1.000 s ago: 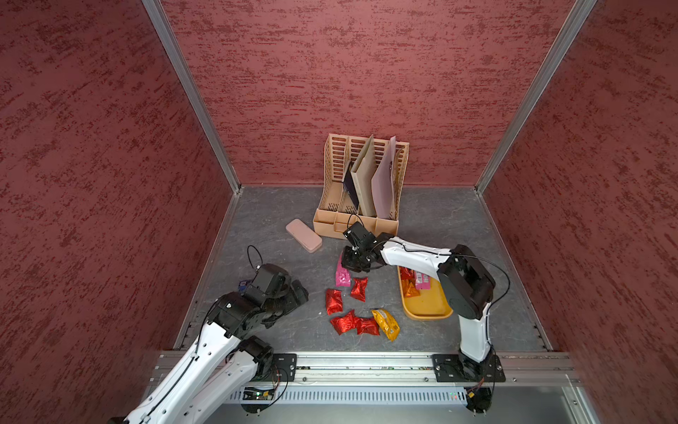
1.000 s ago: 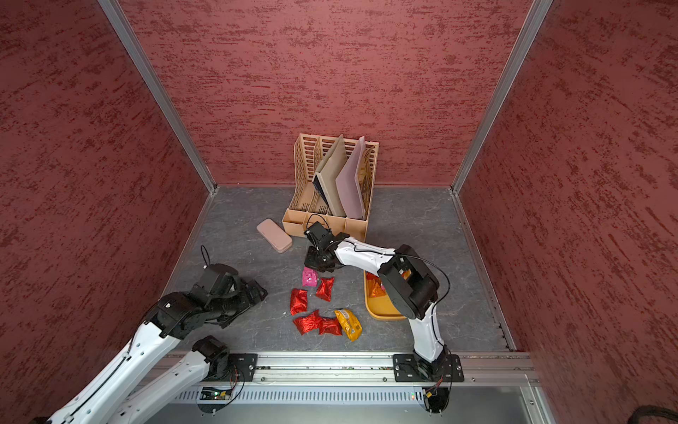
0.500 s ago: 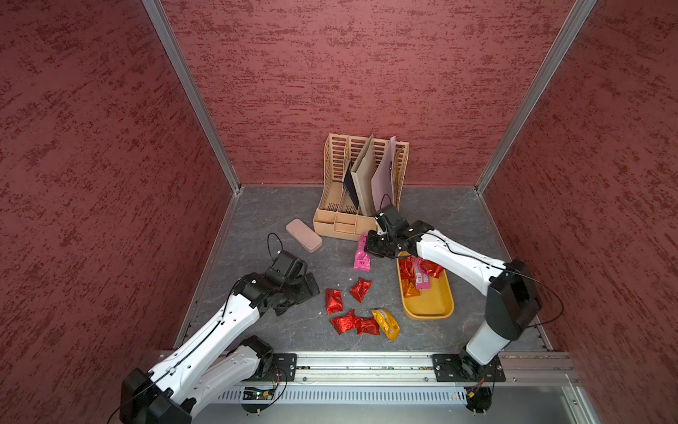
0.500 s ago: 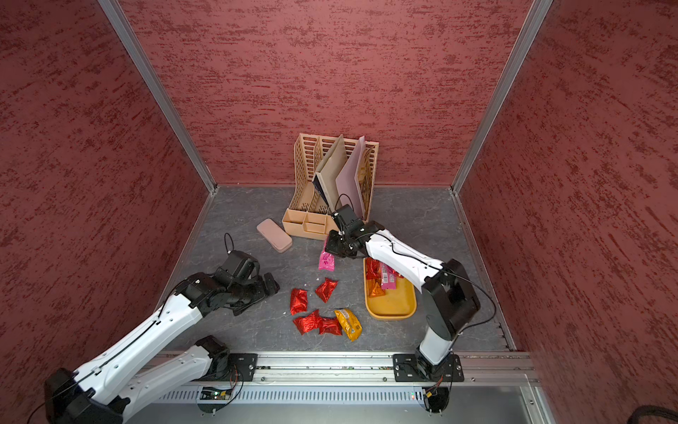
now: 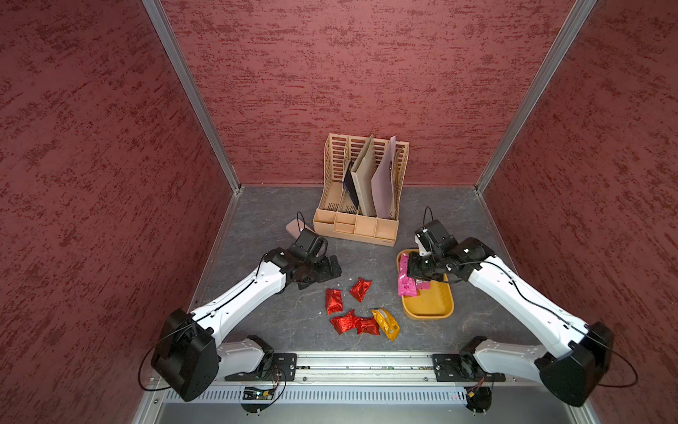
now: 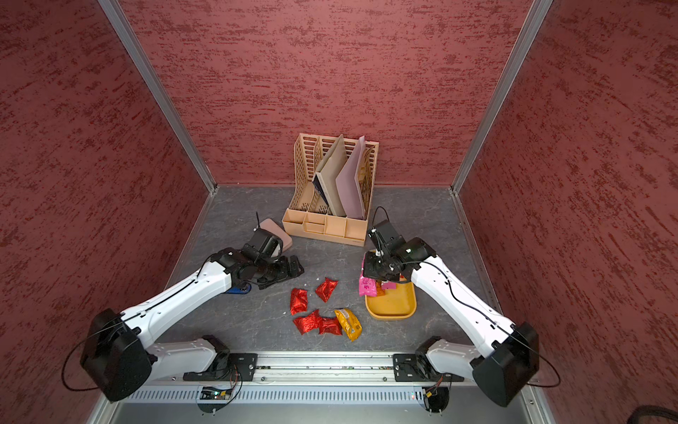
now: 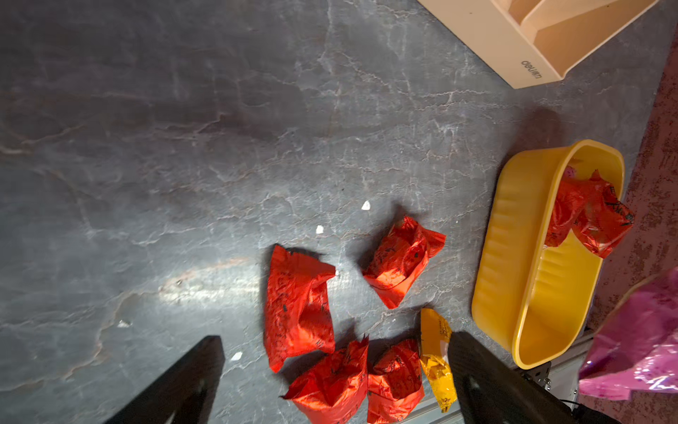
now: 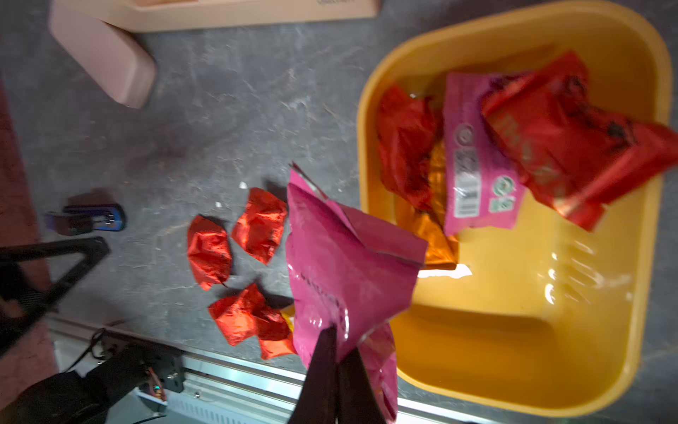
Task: Put the tea bags into the storage box
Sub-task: Place the tea bag in the storage box.
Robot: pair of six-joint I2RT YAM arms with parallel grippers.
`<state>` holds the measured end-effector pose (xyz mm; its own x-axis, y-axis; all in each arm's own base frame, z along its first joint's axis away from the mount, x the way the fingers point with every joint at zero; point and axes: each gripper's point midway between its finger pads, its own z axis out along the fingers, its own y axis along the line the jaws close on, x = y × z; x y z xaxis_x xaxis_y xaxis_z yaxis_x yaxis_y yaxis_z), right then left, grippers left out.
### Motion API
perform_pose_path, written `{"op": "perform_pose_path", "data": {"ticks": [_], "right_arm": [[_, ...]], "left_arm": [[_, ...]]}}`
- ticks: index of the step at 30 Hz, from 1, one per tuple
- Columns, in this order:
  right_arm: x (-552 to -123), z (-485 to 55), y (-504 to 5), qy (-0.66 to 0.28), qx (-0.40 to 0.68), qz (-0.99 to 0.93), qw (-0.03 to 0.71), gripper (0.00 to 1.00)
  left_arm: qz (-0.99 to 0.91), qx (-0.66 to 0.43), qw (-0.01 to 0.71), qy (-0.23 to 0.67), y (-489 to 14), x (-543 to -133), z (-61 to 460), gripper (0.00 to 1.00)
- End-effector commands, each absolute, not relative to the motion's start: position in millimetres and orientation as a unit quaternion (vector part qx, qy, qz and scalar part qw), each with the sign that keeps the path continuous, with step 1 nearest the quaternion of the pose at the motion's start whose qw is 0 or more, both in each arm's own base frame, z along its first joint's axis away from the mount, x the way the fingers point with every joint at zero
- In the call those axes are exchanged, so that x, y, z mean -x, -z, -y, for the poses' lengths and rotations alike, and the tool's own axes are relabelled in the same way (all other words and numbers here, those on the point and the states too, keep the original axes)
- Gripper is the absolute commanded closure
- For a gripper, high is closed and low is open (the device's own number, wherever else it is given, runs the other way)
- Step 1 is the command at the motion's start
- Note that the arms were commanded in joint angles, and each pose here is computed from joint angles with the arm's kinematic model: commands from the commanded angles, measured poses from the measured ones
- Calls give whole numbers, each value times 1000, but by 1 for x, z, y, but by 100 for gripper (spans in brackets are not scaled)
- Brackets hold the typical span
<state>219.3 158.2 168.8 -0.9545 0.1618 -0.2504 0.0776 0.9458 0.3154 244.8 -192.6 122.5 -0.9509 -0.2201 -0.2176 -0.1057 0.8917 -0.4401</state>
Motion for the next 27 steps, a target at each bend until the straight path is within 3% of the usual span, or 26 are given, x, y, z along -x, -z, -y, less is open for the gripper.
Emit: {"op": "perform_pose_path", "data": {"ticks": [1,19,21,23,27], "right_arm": [[-208,-134,-160,-113,-67,-981,145,100],[-236,-139,-113,-69,10,-991,110,99],[-237,-141,-113,-73,11,-991,110,88],[-237,-141,-117,-72,9,-991,111,71],[-240,-135,-135,-57,-6,-991,119,56]], "left_arm": [[-957,54,147,244,-135,-256,214,0],[-958,75,160,224,-136,-263,222,0],[-958,75,160,224,-136,-264,222,0],[-958,76,161,223,-137,-265,222,0],[-958,75,165,220,-139,-262,218,0]]}}
